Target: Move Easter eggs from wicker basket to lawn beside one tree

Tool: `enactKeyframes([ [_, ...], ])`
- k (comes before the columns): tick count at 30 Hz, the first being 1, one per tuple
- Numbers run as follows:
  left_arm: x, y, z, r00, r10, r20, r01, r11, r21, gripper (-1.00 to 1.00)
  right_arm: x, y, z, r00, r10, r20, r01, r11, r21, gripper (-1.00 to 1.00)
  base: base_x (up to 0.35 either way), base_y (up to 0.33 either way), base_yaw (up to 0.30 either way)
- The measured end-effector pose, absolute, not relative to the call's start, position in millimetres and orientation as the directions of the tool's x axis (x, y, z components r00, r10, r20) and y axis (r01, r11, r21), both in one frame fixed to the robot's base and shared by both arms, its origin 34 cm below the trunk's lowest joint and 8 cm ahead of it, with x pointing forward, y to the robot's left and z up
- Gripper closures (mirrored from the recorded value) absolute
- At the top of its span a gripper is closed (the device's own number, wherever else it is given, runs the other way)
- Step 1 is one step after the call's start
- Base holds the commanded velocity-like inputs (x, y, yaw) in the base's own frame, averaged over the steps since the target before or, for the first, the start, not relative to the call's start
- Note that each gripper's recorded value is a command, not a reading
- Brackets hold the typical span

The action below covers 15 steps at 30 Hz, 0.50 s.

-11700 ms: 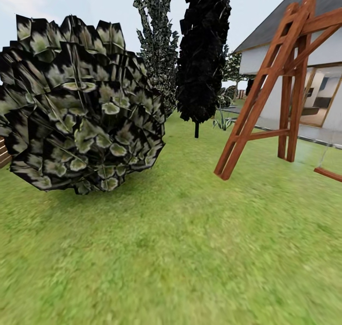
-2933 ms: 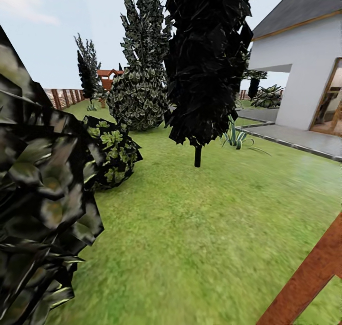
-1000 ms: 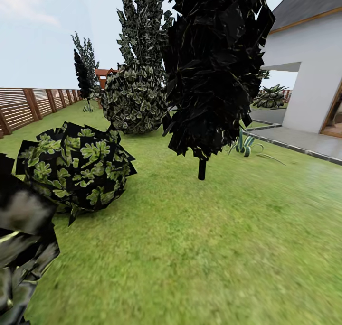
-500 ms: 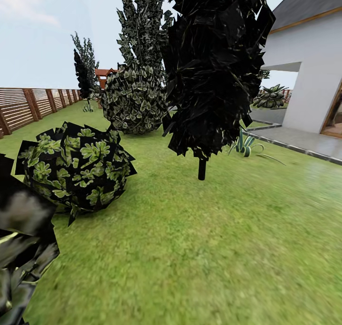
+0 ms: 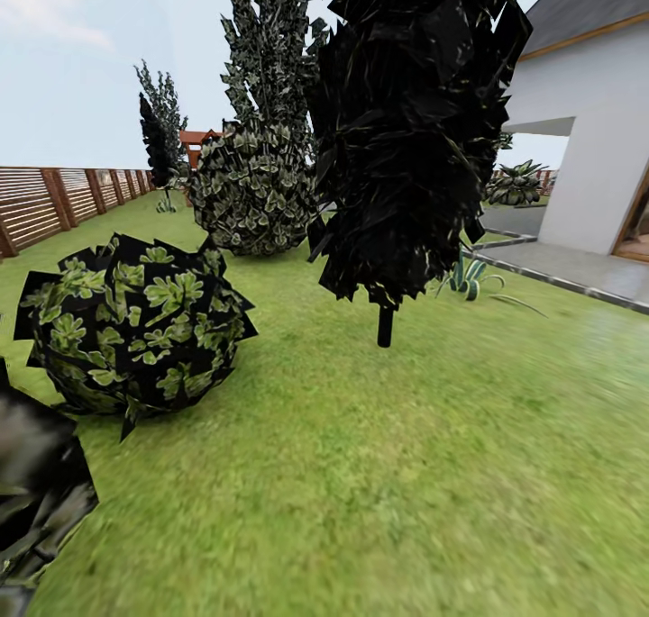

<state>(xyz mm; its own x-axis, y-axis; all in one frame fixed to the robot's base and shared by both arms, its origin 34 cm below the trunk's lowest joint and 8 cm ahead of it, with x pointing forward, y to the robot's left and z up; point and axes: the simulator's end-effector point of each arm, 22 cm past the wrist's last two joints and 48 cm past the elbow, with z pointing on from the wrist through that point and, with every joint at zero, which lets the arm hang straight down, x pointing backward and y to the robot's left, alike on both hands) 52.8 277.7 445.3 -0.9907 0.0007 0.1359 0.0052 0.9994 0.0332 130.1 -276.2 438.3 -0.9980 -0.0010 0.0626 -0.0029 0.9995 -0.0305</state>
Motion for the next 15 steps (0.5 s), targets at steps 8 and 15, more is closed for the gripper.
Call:
enactKeyframes([
  [8,52.9,277.7,445.3,-0.991,0.000,0.136,0.005,0.999,0.033,-1.00,130.1,-275.9,438.3,-0.998,0.000,0.063,-0.002,1.000,-0.030,-1.00,0.331,0.000,0.000],
  [15,52.8,277.7,445.3,-0.991,0.000,0.136,0.005,0.999,0.033,-1.00,130.1,-276.1,438.3,-0.998,-0.001,0.063,-0.003,1.000,-0.030,-1.00,0.331,0.000,-0.036],
])
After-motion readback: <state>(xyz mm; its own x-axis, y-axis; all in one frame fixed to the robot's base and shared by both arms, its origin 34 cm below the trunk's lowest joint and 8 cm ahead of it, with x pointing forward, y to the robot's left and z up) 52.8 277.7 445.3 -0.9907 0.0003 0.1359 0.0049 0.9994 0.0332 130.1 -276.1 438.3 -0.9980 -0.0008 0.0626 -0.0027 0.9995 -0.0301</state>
